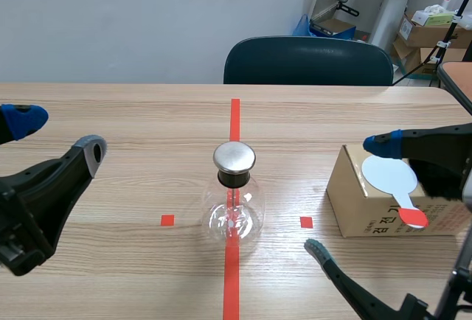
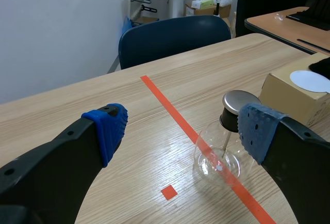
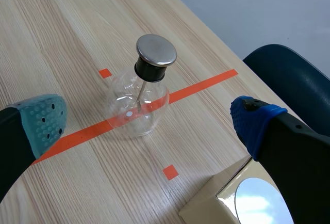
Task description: Do the electroscope experiment
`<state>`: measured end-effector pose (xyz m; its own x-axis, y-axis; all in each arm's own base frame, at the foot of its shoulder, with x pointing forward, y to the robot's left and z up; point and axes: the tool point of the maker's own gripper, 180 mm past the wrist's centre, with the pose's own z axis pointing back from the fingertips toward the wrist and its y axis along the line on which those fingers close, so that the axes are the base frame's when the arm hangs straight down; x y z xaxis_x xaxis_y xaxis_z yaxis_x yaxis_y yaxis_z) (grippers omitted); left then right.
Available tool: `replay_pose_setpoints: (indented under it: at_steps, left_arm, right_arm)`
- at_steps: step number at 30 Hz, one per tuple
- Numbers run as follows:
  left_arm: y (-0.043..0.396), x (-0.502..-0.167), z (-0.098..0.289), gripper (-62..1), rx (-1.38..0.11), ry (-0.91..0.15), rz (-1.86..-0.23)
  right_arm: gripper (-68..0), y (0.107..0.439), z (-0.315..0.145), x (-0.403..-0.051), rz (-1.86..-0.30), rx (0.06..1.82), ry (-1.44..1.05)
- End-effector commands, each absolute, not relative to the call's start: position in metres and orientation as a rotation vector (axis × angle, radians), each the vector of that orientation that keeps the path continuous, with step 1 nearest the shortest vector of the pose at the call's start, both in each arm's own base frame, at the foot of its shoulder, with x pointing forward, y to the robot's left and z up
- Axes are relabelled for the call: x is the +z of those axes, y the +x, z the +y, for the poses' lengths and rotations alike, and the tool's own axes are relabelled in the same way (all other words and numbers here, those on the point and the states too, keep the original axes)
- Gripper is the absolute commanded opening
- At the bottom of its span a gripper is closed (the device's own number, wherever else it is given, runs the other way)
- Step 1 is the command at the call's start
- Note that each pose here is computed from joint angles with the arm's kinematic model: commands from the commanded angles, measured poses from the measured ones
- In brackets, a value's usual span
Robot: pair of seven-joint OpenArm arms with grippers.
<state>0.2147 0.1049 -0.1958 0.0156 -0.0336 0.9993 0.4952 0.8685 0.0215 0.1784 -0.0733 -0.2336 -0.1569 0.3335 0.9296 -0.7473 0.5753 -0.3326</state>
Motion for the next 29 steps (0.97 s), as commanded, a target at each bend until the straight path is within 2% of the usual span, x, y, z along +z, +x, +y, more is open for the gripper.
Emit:
replay_pose_setpoints:
  at_steps: [1, 29]
  left_arm:
    - [0.2148, -0.1922, 0.1043, -14.4, -0.420, -0.391, -1.523]
    - [0.2155, -0.1921, 0.1056, -14.4, -0.416, -0.383, -1.525]
  right_arm:
    - [0.4, 0.1811, -0.0710, -0.2229, -1.474, 0.980, 0.385]
    - [0.4, 0.1811, -0.0710, -0.2227, -1.475, 0.979, 0.386]
